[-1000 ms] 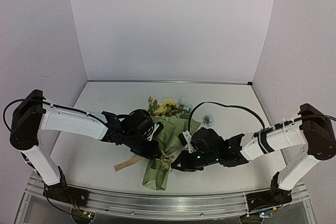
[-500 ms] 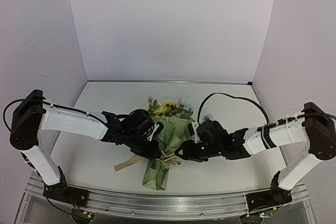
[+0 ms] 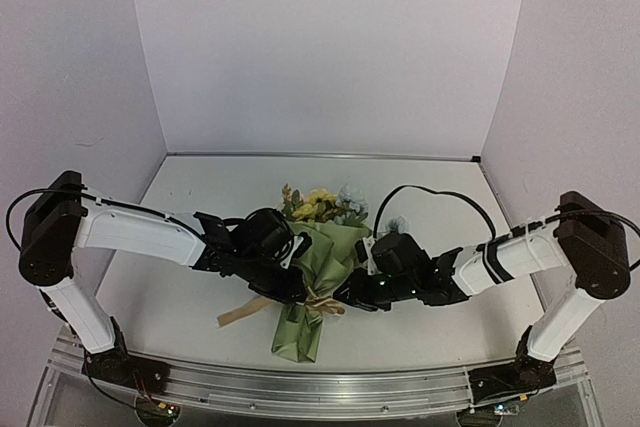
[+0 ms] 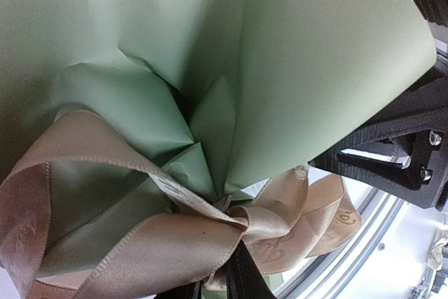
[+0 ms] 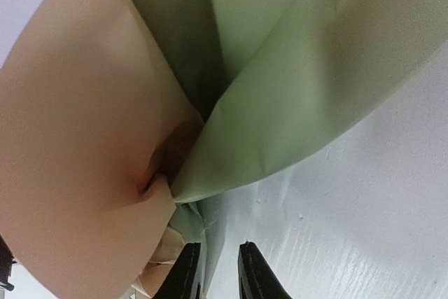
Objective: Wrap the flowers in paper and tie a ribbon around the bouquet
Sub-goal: Tie the half-tied ribbon around the folded bouquet.
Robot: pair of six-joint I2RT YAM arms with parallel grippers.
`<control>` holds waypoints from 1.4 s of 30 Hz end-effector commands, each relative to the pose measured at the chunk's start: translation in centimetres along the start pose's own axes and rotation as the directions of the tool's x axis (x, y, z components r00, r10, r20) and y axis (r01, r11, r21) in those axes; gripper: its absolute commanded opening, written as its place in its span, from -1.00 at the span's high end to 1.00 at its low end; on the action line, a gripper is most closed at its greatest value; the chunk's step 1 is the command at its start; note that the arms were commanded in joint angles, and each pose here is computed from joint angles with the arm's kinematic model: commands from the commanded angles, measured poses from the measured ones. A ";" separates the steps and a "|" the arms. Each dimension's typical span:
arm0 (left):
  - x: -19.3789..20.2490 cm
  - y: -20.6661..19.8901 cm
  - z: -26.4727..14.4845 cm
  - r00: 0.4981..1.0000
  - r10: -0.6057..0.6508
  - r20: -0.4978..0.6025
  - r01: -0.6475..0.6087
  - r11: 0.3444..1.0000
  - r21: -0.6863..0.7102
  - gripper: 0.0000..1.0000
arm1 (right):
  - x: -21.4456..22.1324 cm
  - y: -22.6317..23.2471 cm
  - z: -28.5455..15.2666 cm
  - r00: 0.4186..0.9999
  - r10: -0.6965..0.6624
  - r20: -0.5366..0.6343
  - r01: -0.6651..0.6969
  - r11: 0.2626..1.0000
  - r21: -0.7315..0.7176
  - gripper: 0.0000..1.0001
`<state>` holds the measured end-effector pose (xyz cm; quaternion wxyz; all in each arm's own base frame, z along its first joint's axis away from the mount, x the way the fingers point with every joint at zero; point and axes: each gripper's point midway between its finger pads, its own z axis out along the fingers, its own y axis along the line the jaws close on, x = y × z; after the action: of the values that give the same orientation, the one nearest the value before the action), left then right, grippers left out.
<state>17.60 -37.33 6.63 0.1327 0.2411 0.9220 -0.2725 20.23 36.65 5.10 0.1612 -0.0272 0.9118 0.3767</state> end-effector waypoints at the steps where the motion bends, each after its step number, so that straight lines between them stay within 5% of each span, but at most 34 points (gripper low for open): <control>1: -1.6 -1.5 -1.0 0.998 0.026 0.053 -0.028 0.999 0.036 0.72 | 1.4 0.8 -0.1 0.999 -0.024 -0.038 0.022 0.998 -0.055 0.70; 7: -1.5 -1.5 -1.0 0.998 0.025 0.053 -0.027 0.999 0.038 0.73 | 2.4 1.0 -1.1 0.997 -0.055 -0.045 0.052 0.996 -0.072 0.73; 12: -1.6 -1.5 -0.9 0.998 0.025 0.051 -0.027 0.999 0.041 0.72 | 2.7 2.1 -1.2 0.995 -0.086 -0.042 0.082 0.992 -0.093 0.45; 29: -1.6 -1.6 -1.0 0.998 0.025 0.052 -0.027 0.999 0.045 0.72 | 0.6 4.3 0.6 0.997 -0.083 0.002 0.082 0.991 -0.103 0.22; 35: -1.6 -1.6 -1.1 0.998 0.026 0.053 -0.028 0.999 0.045 0.72 | 0.4 4.1 1.1 0.998 -0.068 0.007 0.068 0.994 -0.089 0.35; 42: -1.9 -1.7 -1.8 0.996 0.020 0.082 -0.024 0.999 0.046 0.65 | 0.1 3.0 0.6 0.999 -0.044 0.029 0.045 0.998 -0.051 0.79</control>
<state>17.60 -37.36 6.67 0.1329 0.2408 0.9218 -0.2733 18.76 39.30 5.82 0.1575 -0.0602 0.9022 0.3970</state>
